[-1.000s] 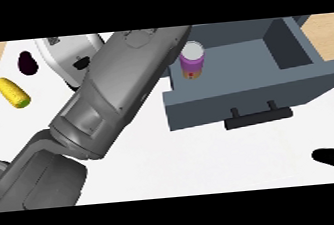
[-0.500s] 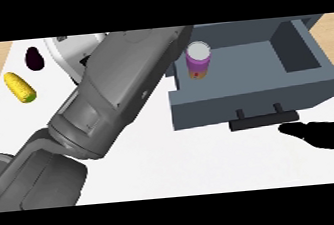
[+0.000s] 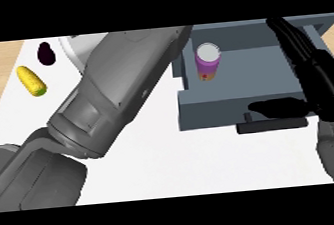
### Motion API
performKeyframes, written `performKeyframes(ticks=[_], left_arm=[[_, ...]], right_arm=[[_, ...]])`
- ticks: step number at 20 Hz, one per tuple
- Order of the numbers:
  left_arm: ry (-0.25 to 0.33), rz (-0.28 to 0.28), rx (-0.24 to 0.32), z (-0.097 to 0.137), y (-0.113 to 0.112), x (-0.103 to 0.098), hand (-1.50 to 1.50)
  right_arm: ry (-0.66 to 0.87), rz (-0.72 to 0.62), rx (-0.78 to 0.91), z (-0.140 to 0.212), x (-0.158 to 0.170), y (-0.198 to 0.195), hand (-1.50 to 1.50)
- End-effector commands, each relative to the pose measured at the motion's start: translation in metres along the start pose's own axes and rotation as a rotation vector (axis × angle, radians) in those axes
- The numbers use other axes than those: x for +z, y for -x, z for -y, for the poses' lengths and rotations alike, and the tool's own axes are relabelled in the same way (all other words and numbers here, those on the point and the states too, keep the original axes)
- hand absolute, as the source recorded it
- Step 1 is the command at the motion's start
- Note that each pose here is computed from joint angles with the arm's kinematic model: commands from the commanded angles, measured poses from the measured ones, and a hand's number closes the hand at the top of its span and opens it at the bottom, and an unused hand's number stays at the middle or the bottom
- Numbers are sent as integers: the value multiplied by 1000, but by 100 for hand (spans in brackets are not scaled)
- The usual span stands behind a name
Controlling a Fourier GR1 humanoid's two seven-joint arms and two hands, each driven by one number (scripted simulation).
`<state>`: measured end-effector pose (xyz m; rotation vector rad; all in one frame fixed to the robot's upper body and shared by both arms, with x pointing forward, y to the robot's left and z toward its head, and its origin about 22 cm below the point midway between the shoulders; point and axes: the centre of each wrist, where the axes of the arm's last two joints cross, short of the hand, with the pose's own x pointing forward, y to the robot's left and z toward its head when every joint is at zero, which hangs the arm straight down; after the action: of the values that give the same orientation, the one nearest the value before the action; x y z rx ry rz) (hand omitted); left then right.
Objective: Pick up the can, place it into the drawer and close the drawer
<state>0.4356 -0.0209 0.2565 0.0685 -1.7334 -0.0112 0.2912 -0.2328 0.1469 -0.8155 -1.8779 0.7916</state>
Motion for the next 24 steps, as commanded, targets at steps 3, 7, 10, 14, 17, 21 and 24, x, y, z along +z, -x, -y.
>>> performKeyframes(ticks=[3, 7, 10, 14, 17, 21, 24], left_arm=[[23, 2, 18, 3, -9, 0, -150], [17, -15, 25, -4, -16, -4, -150], [-6, -18, 13, -43, -12, -19, -150], [-24, 5, 6, -44, -12, -19, -150], [-29, -8, 1, -54, -12, -20, -150], [-35, -20, -7, -86, -20, -30, -150], [-22, -27, -7, -68, 3, -20, -150]], right_arm=[[-57, 16, 173, -52, -22, 14, -150], [-53, 21, 203, -77, -42, 22, -150], [-41, -10, 230, -96, -40, 30, -150], [-13, -14, 266, -112, -59, 52, -150], [39, -41, 317, -112, -75, 56, -150], [116, -37, 327, -108, -95, 55, -150], [128, -50, 354, -110, -114, 50, -150]])
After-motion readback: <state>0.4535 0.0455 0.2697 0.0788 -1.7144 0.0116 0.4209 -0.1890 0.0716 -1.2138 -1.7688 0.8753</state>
